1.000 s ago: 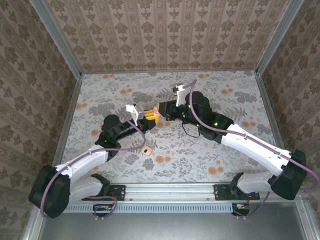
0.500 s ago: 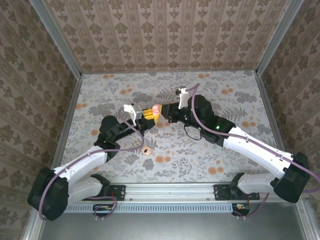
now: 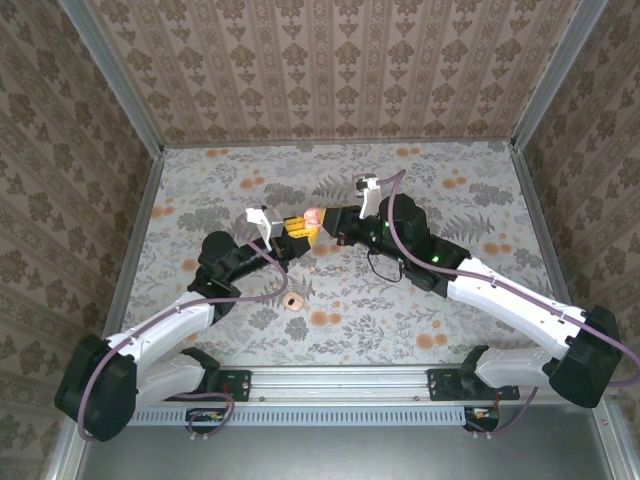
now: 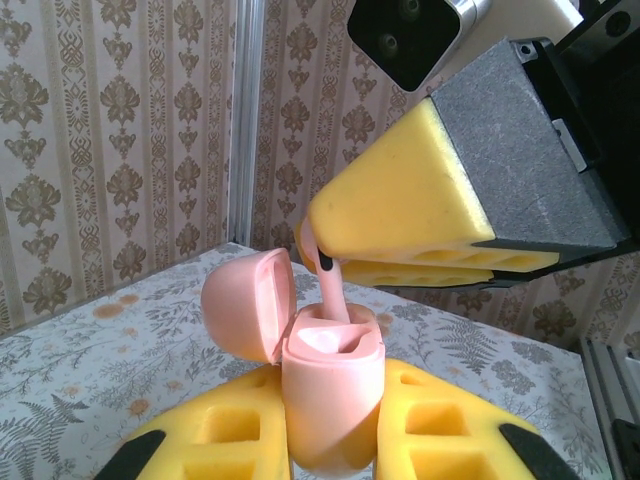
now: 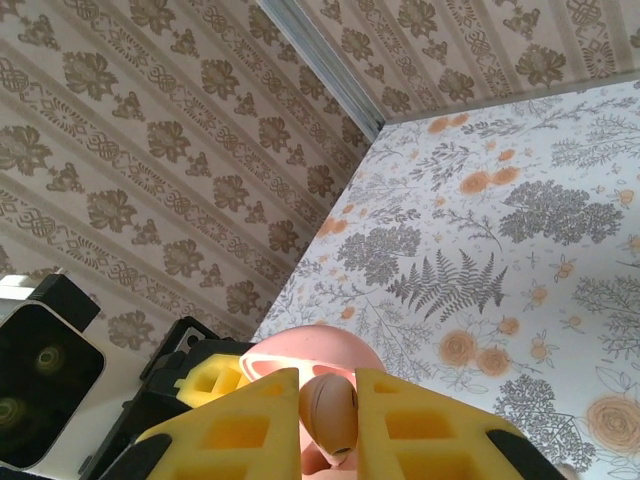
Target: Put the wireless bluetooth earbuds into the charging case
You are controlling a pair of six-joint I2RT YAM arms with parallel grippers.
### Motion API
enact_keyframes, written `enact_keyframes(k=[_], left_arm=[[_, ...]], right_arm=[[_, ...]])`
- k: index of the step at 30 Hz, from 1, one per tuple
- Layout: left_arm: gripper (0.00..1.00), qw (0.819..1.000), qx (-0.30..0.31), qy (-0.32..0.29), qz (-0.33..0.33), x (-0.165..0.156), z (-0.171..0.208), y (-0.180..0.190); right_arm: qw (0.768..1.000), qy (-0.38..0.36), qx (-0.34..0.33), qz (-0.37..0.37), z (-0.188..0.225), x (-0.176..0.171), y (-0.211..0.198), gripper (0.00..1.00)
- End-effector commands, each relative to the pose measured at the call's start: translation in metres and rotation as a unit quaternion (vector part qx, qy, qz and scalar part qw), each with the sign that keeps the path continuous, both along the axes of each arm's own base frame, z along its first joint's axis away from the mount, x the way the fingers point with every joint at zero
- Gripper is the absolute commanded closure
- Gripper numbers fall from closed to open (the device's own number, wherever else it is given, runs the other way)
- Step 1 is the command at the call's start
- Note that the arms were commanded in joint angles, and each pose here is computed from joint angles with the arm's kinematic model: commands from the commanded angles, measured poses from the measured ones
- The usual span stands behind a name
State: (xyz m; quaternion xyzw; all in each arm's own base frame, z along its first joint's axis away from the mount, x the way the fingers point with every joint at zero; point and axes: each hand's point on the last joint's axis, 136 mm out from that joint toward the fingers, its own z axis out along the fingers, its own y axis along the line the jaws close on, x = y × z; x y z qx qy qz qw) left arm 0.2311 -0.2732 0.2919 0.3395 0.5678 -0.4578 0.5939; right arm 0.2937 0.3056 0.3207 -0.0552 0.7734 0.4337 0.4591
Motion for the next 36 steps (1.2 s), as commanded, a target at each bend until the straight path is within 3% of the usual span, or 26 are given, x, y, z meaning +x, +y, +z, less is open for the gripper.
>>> enact_keyframes(k=[1, 17, 29, 36], left_arm=[[1.00, 0.999, -0.030, -0.025, 0.004, -0.003, 0.021, 0.003], [1.00, 0.999, -0.030, -0.025, 0.004, -0.004, 0.020, 0.003], [1.00, 0.999, -0.028, -0.027, 0.007, -0.002, 0.022, 0.003], [1.00, 0.999, -0.024, -0.030, 0.009, -0.002, 0.022, 0.003]], right_arm=[[0.999, 0.014, 0.031, -0.004, 0.004, -0.005, -0.002, 0.83], [0.997, 0.050, 0.063, -0.013, -0.002, -0.002, 0.002, 0.83], [0.997, 0.067, 0.030, -0.001, -0.020, -0.009, 0.011, 0.82], [0.998, 0.067, -0.006, -0.016, -0.026, -0.013, -0.002, 0.64]])
